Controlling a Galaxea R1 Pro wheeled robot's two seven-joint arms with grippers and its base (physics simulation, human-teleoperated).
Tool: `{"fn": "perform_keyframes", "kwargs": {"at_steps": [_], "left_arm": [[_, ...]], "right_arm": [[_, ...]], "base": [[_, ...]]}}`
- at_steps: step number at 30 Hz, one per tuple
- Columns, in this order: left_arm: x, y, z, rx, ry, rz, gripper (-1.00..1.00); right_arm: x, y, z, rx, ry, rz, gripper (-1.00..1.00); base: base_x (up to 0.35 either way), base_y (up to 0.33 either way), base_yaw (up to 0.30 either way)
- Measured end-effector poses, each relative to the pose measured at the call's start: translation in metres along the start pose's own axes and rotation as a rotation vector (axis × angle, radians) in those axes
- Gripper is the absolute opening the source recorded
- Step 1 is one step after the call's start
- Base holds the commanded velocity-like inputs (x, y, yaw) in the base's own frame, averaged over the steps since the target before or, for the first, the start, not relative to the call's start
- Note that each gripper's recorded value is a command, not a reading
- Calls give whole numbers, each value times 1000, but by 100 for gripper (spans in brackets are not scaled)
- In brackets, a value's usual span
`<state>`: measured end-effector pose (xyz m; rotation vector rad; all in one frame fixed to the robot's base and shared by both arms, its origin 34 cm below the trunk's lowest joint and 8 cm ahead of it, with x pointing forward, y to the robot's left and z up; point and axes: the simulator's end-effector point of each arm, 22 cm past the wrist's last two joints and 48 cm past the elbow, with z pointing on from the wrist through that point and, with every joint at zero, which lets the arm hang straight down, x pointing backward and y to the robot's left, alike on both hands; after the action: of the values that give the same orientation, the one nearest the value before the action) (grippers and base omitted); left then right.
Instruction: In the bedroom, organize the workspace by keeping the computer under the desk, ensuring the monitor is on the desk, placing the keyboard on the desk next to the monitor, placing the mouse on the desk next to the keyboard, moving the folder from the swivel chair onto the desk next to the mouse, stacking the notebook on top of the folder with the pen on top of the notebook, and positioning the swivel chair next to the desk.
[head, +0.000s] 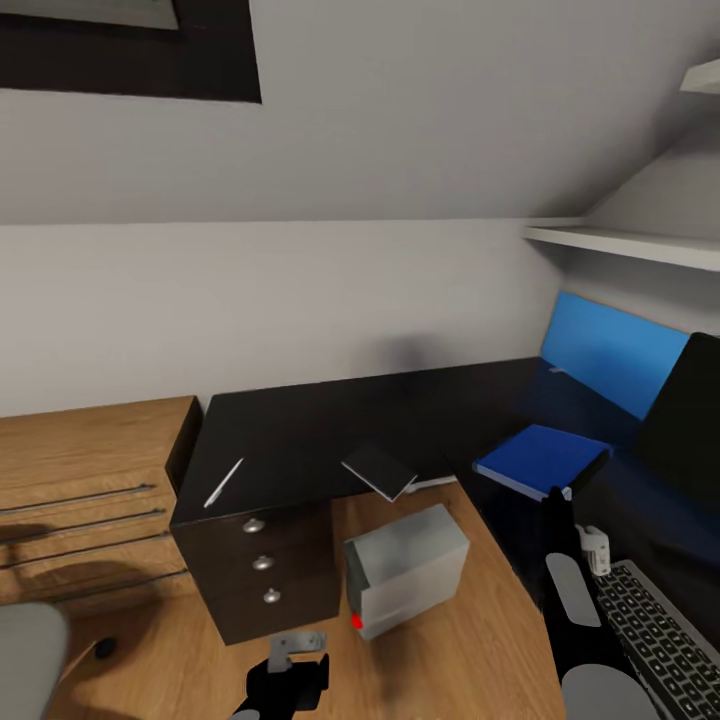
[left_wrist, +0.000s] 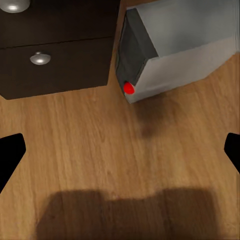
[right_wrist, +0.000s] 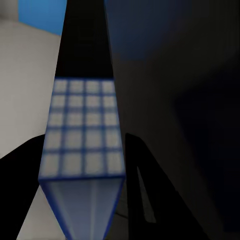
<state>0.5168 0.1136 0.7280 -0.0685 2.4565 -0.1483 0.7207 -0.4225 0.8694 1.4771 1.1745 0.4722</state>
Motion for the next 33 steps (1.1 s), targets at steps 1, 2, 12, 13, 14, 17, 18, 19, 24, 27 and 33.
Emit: {"fn": "perform_keyframes", "kwargs": {"at_steps": [1, 2, 12, 13, 14, 17, 18, 19, 24, 27, 33], "left_arm": [[0, 0, 0, 0, 0, 0, 100], [0, 0, 0, 1, 0, 1, 100], [0, -6, -1, 11, -1, 9, 100], [0, -6, -1, 11, -1, 10, 100], [0, -6, -1, 11, -1, 9, 100], [1, -6, -1, 11, 1, 9, 100], [1, -6, -1, 12, 1, 9, 100], [1, -6, -1, 12, 2, 9, 100], [1, -6, -1, 12, 2, 9, 100], [2, -7, -1, 13, 4, 10, 100], [2, -8, -1, 15, 4, 10, 100]], "right_arm": [[0, 0, 0, 0, 0, 0, -100], [0, 0, 0, 0, 0, 0, -100], [1, 0, 0, 0, 4, 0, -100], [1, 0, 0, 0, 4, 0, -100], [1, 0, 0, 0, 5, 0, -100], [3, -3, 0, 7, 9, -1, -100], [4, -4, 0, 9, 10, -2, -100], [5, -7, 0, 14, 13, -4, -100], [7, -11, -1, 24, 19, -6, -100], [8, -13, -1, 27, 21, -5, -100], [9, -17, -1, 38, 24, -6, -100]], "base": [[0, 0, -189], [0, 0, -128], [60, 60, -29], [207, 203, -2], [213, 207, -2], [126, 108, -1], [62, 52, 0], [57, 37, 0], [161, 128, 0], [72, 59, 0], [14, 12, 0]]}}
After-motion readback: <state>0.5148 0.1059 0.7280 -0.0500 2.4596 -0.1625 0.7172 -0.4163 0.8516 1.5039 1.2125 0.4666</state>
